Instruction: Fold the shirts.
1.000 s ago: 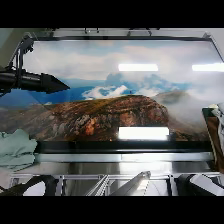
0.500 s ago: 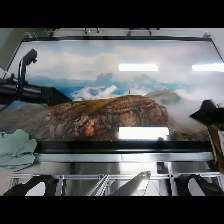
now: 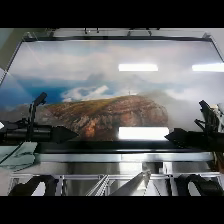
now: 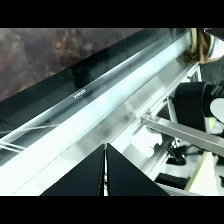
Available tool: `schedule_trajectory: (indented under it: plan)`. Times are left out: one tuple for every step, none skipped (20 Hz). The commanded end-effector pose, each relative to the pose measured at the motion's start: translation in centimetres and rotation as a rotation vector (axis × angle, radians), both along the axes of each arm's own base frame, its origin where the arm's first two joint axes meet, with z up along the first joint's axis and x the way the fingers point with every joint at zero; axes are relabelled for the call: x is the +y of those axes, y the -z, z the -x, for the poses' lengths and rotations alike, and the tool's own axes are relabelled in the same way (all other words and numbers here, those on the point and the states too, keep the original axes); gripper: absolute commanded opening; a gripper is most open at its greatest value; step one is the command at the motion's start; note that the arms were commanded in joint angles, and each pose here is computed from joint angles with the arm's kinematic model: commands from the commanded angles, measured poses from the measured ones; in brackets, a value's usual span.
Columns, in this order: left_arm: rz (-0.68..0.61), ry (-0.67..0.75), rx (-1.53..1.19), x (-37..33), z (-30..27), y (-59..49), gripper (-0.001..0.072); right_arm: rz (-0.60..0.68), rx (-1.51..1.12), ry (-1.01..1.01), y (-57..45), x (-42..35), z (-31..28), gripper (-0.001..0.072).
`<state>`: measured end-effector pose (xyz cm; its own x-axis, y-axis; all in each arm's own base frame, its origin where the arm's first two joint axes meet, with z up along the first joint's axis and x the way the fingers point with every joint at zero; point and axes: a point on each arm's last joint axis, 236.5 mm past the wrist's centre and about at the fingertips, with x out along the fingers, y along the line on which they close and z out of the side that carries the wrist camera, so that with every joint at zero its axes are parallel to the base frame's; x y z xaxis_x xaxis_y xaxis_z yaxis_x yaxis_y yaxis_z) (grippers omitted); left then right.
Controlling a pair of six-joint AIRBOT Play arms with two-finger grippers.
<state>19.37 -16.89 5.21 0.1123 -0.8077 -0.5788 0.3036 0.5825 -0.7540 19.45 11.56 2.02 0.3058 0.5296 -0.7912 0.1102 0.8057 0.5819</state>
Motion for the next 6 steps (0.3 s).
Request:
schedule_trajectory:
  plan:
    - [-0.010,-0.024,-0.042,0.0,0.5,0.1,0.0019,-0.007,0.001,-0.012,0.2,0.4,0.4,0.0018]
    - [-0.014,-0.033,-0.065,0.0,0.3,-0.2,0.0019,-0.007,0.001,-0.012,0.2,0.4,0.4,0.0017]
    - [-0.019,-0.044,-0.087,0.1,0.1,-0.4,0.0019,-0.007,0.001,-0.012,0.2,0.4,0.4,0.0018]
    - [-0.023,-0.055,-0.109,0.2,-0.1,-0.7,0.0019,-0.007,0.001,-0.012,0.2,0.4,0.4,0.0017]
    - [-0.026,-0.060,-0.127,0.2,-0.2,-0.9,0.0019,-0.007,0.001,-0.012,0.2,0.4,0.4,0.0018]
    - [-0.027,-0.060,-0.141,0.2,-0.1,-1.2,0.0019,-0.007,0.001,-0.012,0.2,0.4,0.4,0.0017]
